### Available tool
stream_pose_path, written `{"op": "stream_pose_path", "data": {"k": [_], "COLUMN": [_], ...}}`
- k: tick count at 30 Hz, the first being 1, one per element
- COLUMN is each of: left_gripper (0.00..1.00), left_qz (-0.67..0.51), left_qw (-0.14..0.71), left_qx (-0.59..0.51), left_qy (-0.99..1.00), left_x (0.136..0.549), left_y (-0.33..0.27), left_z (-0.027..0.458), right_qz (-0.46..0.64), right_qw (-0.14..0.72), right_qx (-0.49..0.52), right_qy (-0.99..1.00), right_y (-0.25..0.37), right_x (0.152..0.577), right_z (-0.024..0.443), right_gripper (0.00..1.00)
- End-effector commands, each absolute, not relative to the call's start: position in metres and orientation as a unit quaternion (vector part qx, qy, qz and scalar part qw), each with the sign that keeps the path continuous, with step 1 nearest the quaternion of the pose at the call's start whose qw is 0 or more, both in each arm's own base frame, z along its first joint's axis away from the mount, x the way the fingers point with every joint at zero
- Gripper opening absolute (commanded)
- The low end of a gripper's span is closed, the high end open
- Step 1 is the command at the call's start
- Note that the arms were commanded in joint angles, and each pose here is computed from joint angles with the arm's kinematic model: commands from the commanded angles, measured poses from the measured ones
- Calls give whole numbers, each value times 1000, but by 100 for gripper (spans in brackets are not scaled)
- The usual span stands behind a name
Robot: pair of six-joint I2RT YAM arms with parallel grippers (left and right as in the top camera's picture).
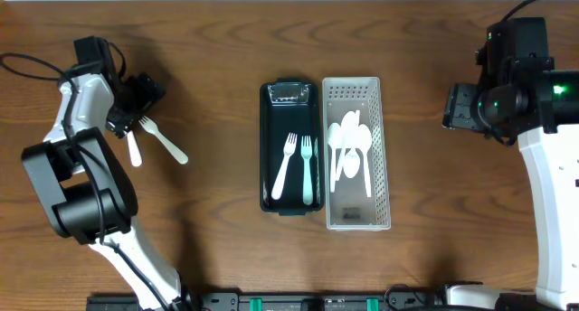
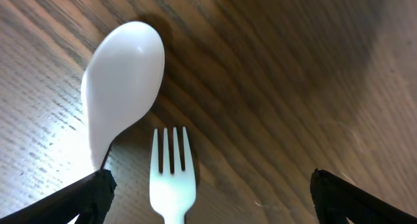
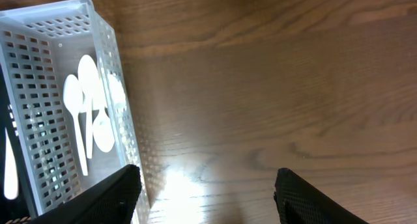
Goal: Pack container
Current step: 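Move the left gripper to the last white fork and grasp it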
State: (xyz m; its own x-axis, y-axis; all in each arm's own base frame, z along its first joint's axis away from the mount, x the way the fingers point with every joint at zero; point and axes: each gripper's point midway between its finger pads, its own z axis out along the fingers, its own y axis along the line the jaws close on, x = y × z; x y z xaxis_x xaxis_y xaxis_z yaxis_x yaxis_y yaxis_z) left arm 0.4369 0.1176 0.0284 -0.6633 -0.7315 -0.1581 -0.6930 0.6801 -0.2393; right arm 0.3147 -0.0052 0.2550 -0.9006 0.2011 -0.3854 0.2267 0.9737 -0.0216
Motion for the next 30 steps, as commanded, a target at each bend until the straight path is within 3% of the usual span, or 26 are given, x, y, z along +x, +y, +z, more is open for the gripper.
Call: {"op": "stream_pose_path", "data": {"k": [1,18,30], "left_gripper": [98,98,98], "left_qz": [-83,-79,-22], "left_qw": [116,97,38], "left_qx": [-387,-384,-390], "left_qy": [911,915,920], "left_x": [442,441,409], "left_y": [117,113,111], "left_z": [19,-4,-11], "right_qz": [-30,-30,-30], "right_qw": [192,192,192], "right_qx": [124,124,124], "right_qy": [973,973,973], "right_y": [-7,-7,-7], "right_x": [314,314,314], "right_z": [253,253,253], "right_gripper": [70,70,70]}}
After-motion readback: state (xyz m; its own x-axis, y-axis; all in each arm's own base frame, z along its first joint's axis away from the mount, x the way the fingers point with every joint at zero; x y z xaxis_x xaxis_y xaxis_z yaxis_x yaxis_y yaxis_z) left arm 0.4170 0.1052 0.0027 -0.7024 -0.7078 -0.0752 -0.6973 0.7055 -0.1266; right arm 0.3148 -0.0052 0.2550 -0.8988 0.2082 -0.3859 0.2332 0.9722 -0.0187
